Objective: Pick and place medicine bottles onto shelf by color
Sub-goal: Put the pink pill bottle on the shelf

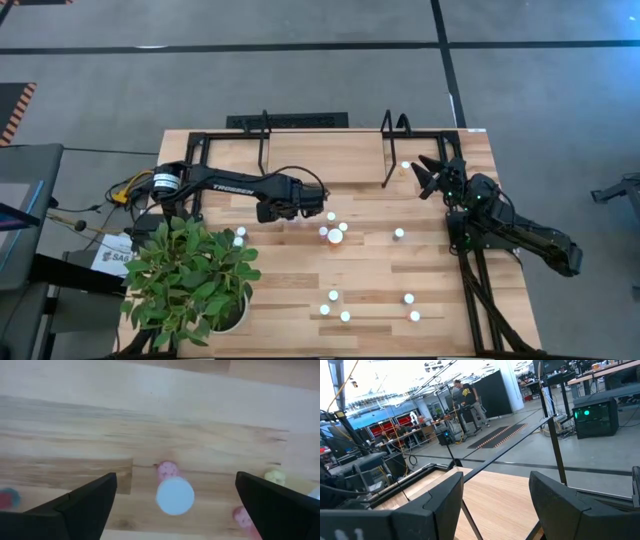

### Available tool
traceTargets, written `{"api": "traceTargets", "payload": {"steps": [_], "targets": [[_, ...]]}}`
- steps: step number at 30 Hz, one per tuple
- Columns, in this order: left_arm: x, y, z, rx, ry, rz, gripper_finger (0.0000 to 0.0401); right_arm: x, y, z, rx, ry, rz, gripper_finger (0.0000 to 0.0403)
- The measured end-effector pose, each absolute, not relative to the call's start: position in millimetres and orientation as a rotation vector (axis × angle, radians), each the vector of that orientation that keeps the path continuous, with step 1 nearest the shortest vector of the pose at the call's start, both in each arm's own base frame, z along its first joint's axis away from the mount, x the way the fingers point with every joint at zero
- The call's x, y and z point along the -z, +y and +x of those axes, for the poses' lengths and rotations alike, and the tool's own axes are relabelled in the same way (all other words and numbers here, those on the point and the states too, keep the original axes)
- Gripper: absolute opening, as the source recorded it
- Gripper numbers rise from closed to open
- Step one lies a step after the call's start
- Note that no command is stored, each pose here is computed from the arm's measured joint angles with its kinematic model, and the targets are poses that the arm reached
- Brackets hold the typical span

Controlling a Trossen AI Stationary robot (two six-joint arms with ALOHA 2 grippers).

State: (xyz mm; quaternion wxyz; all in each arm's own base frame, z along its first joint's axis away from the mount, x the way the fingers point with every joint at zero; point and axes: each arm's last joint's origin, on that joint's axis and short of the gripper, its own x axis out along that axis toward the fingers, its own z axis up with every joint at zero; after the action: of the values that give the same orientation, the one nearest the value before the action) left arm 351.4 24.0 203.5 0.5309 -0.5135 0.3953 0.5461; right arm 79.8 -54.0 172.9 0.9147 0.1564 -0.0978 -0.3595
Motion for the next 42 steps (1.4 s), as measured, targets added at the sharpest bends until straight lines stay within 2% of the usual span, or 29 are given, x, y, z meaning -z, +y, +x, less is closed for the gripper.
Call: {"api": "traceTargets", "payload": {"steps": [19,42], "targets": [[-203.2,19.1,352.5,-1.254,1.019,-1.336,0.0385,-172.9,-54.0,79.8,0.74,-0.201,0.322,0.0249],[-203.4,20.3,353.8,-1.253,0.992,-1.329,0.0385,-172.8,-54.1,79.8,0.74,-0.201,0.322,0.0249]]}}
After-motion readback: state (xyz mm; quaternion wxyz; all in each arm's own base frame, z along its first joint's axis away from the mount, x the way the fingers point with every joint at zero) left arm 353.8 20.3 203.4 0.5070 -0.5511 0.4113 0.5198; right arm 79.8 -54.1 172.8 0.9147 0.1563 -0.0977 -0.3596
